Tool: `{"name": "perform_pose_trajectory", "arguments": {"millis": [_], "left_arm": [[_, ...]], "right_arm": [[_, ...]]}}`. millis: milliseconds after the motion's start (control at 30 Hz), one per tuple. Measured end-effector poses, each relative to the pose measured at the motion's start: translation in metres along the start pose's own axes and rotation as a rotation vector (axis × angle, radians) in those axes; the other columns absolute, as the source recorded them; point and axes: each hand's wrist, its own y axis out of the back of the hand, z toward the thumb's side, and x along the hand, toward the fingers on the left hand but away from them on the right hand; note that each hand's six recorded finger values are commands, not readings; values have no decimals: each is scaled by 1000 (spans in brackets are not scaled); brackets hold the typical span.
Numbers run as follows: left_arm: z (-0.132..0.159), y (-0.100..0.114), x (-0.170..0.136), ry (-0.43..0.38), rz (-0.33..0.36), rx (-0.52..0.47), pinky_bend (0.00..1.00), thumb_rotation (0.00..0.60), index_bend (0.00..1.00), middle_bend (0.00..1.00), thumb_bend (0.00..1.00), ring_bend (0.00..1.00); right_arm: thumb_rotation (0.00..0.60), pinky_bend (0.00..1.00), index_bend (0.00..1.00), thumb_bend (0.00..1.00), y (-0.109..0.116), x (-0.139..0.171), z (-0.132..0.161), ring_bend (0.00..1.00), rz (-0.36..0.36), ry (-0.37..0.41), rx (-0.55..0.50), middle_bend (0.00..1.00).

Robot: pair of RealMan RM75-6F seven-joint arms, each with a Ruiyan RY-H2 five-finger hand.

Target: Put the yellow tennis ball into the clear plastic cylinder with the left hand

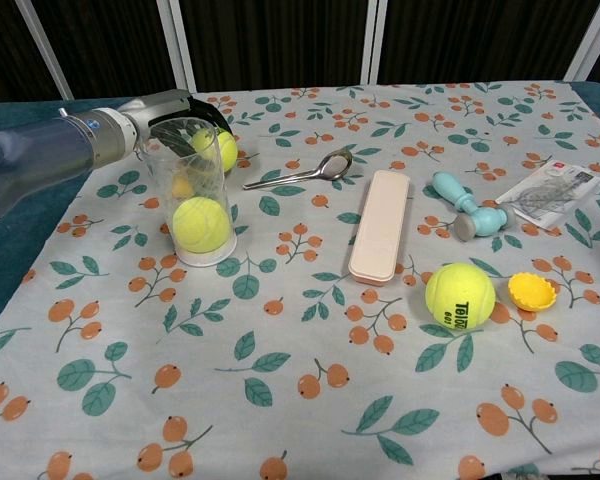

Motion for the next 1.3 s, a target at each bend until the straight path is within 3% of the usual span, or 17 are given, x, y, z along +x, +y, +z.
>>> {"name": "perform_pose_trajectory", "arguments": {"millis": [267,500,700,900,1100,1300], "left_arm": [[4,38,-8,-67,84,-80,486,600,396,409,386,323],[13,74,-39,-187,112,-207,485,600,416,423,386,323],[28,102,-84,-280,76,-317,481,600,406,420,386,323],[33,129,-145,-308,10,-288,480,600,405,421,386,323],[32,123,-185,-305,-77,-225,480,600,400,421,385,323],[30,106,-189,-280,-161,-162,481,600,391,418,385,323]], "right_arm": [[600,253,0,174,0,0,1,112,0,4,4,0],[600,252,0,174,0,0,2,112,-3,10,12,0],[600,253,0,174,1,0,3,112,-6,13,16,0],[600,253,0,173,1,0,4,112,-8,15,17,0],[600,252,0,174,0,0,4,112,-7,15,18,0],[600,253,0,174,0,0,4,112,-7,15,21,0]]}}
